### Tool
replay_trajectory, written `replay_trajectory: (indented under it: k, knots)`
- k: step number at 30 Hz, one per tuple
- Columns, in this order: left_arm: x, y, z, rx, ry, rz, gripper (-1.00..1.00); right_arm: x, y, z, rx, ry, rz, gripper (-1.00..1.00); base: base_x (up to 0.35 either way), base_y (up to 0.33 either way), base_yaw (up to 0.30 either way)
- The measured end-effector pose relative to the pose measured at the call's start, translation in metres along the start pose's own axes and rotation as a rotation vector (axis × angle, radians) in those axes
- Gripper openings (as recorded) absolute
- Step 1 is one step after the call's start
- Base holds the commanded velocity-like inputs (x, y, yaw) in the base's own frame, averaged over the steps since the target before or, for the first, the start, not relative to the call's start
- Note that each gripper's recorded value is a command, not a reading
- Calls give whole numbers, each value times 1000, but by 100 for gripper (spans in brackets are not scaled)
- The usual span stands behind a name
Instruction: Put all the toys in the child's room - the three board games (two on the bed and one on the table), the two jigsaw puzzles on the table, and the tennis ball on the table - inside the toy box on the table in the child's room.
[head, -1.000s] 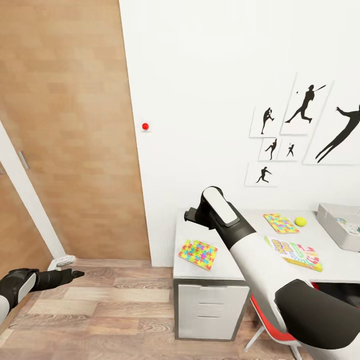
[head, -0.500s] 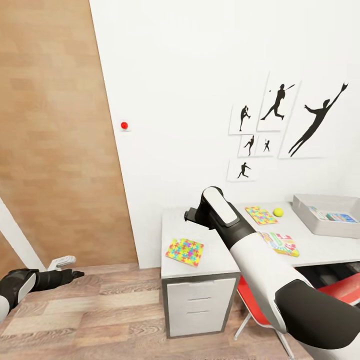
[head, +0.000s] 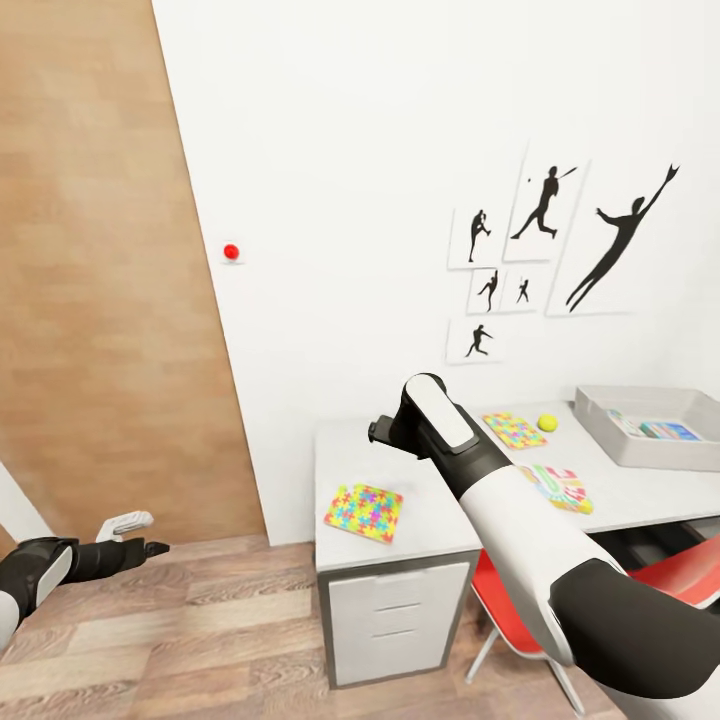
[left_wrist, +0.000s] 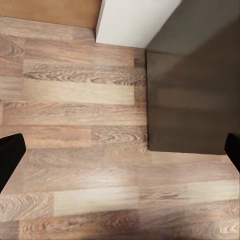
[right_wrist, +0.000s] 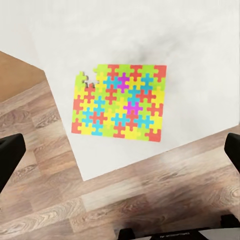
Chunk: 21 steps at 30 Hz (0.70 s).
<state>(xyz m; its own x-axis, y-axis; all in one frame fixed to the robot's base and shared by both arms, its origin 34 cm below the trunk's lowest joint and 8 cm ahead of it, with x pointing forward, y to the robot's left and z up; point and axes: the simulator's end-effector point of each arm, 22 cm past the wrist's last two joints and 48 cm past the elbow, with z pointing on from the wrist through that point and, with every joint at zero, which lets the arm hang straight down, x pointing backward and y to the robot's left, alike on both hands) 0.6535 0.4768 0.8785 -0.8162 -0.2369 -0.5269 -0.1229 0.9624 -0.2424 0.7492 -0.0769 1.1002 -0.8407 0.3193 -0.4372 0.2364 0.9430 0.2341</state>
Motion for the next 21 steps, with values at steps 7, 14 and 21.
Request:
replay_trajectory:
  k: [7,14,21]
  knots:
    - [2,0,2,1,4,-1,100,1,0,3,0,5,1,100,94,65,-1]
    - [6,-4,7,5,14,-3,100,3,-2,8,3,16,-1,100,12,72,38]
    - [12,-7,13,9,26,-4,100,10,-7,19,20,42,0,100,4,23,77]
